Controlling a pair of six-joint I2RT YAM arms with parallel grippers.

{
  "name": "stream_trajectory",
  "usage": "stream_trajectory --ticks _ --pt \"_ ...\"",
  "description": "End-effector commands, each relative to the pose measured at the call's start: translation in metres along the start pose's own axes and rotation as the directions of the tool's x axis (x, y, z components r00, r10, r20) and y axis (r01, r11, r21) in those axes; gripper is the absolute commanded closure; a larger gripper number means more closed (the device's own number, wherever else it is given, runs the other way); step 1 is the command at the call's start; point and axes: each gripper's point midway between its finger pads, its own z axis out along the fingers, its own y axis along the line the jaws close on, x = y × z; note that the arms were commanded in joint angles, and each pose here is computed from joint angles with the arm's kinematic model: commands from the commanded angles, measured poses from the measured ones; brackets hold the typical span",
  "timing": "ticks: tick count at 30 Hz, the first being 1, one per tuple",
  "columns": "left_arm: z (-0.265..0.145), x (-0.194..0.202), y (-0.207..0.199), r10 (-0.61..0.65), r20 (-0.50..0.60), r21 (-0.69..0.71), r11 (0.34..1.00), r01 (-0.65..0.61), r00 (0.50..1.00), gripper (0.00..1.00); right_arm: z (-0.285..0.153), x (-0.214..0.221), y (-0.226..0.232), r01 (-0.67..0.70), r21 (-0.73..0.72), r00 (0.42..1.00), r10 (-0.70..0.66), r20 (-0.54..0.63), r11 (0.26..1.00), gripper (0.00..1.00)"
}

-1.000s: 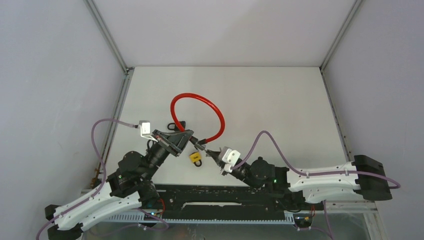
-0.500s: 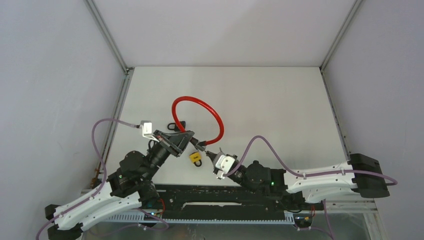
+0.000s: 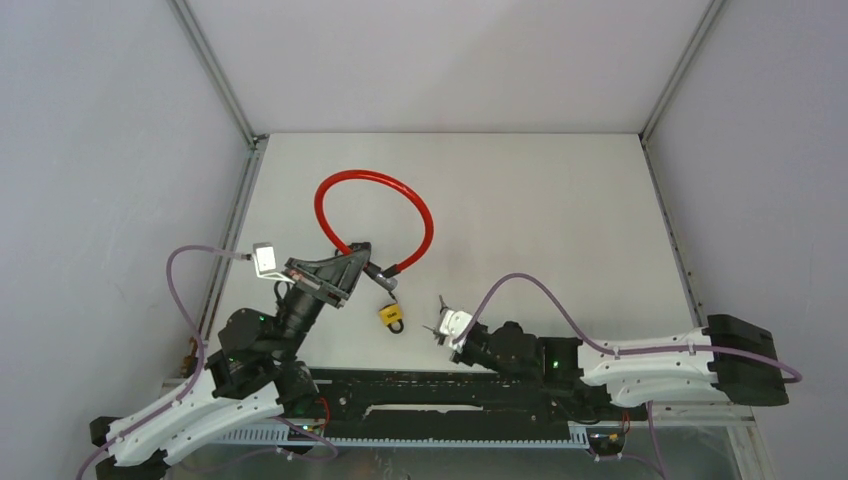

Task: Lock with the key
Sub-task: Place the key at the center of the board.

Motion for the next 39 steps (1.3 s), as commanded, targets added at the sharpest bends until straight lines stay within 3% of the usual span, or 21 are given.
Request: stream_trajectory --ticks 1,2,7,13,15,22,28,31,34,39 --pt "0.000 -0.041 -0.024 -0.061 0.113 0.045 0.997 0.056 0.992 1.00 0.000 0.034 -0.050 -0.245 0.177 0.961 0.263 -0.083 0.953 1.00" --pt "0.001 -0.039 -0.021 -0.059 0.107 0.032 0.998 0.056 0.992 1.00 -0.001 0.035 -0.033 -0.277 0.143 0.951 0.293 -0.100 0.950 1.00" --pt "0.002 -0.023 -0.010 -0.058 0.064 -0.011 0.998 0.059 0.996 1.00 -0.012 0.080 -0.051 -0.410 0.286 0.854 0.474 -0.212 0.866 1.00" --pt "0.004 -0.013 -0.001 -0.060 0.048 -0.042 0.997 0.062 0.997 1.00 -0.018 0.120 -0.051 -0.469 0.353 0.750 0.576 -0.325 0.810 1.00" --pt "0.005 -0.011 0.002 -0.054 0.043 -0.056 0.997 0.056 0.998 1.00 -0.018 0.130 -0.055 -0.480 0.391 0.718 0.607 -0.339 0.785 0.94" --pt "0.013 0.014 0.027 -0.010 -0.015 -0.161 0.987 0.007 1.000 1.00 -0.022 0.112 -0.073 -0.483 0.441 0.734 0.625 -0.268 0.756 0.53" --pt "0.026 0.052 0.059 -0.008 -0.125 -0.280 0.960 -0.028 0.992 1.00 -0.038 0.076 -0.095 -0.493 0.455 0.785 0.605 -0.135 0.741 0.47" --pt "0.040 0.072 0.078 -0.036 -0.164 -0.321 0.947 -0.018 0.986 0.99 -0.045 0.047 -0.102 -0.568 0.425 0.774 0.632 -0.014 0.705 0.34" --pt "0.051 0.090 0.100 -0.027 -0.206 -0.381 0.923 -0.054 0.978 0.99 -0.049 0.029 -0.095 -0.598 0.347 0.771 0.636 0.004 0.723 0.28" --pt "0.068 0.112 0.139 -0.008 -0.259 -0.468 0.876 -0.118 0.966 1.00 -0.065 0.037 -0.101 -0.612 0.422 0.731 0.682 -0.019 0.668 0.22"
